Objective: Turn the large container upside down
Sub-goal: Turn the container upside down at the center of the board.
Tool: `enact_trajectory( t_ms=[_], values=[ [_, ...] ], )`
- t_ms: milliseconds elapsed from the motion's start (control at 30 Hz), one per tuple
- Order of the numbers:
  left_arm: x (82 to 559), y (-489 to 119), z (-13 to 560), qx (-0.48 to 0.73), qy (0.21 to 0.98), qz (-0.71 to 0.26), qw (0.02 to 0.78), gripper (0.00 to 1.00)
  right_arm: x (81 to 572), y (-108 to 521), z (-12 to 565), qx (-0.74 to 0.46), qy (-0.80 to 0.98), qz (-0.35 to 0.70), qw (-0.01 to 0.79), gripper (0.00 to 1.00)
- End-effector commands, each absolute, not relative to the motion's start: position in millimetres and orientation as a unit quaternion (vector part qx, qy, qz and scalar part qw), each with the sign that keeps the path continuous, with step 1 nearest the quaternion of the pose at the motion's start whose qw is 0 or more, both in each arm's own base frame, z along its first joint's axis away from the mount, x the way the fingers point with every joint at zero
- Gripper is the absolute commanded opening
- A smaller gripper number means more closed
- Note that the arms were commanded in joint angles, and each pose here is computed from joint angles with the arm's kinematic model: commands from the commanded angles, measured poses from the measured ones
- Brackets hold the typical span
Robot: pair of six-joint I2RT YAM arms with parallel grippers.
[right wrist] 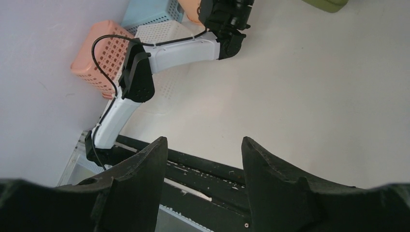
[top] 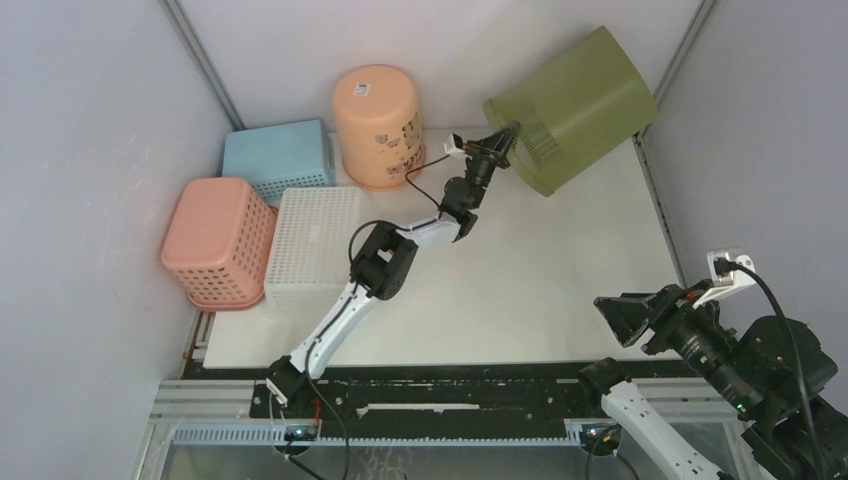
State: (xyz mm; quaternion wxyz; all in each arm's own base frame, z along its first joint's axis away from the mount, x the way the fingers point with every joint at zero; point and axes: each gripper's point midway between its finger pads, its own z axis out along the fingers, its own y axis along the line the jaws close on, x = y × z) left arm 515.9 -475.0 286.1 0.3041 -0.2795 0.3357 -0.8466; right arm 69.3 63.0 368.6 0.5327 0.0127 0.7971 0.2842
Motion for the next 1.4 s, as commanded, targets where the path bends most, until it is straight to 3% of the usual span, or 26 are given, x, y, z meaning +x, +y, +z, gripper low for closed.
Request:
enact_trajectory(
  t_ms=[0, 633, 933, 1167, 1367],
  values=[
    [474, -427, 369, -0.256, 0.148, -0.918, 0.264, 0.0, 80, 62, 364, 0.012, 0.803, 0.266, 0.534, 0.66],
    [484, -449, 272, -0.332, 0.177, -0.909, 0.18, 0.01, 97, 70, 330, 0.01, 0.817, 0.259, 0.515, 0.67],
    [481, -460, 230, -0.37, 0.245, -0.88, 0.168, 0.15, 95, 71, 323, 0.008, 0.818, 0.262, 0.513, 0.68],
    [475, -453, 189, -0.414, 0.309, -0.838, 0.178, 0.45, 94, 70, 317, 0.008, 0.819, 0.261, 0.511, 0.68],
    [467, -437, 162, -0.453, 0.341, -0.803, 0.186, 0.5, 95, 73, 310, 0.006, 0.822, 0.263, 0.505, 0.68]
  ],
)
